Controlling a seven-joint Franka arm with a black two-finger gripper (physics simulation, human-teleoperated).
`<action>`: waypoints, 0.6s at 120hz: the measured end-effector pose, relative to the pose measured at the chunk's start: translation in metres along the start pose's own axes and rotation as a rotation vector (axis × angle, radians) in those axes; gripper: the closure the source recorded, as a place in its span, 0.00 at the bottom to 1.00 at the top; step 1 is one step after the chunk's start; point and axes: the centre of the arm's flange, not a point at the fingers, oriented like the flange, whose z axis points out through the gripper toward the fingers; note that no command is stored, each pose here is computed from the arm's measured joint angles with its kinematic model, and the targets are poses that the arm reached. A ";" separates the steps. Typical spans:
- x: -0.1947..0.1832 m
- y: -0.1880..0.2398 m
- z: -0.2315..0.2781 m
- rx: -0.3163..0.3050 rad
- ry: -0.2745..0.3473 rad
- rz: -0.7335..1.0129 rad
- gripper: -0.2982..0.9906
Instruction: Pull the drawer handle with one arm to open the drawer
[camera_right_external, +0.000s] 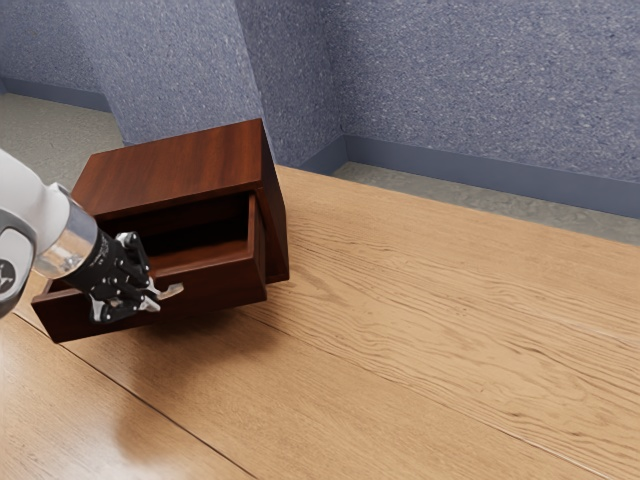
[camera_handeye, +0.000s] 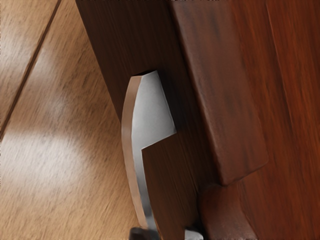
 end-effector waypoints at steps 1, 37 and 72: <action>0.000 0.000 -0.001 -0.001 0.000 0.000 0.83; 0.000 -0.006 -0.018 -0.041 -0.003 0.010 0.65; -0.038 -0.018 -0.076 -0.096 -0.009 0.091 0.36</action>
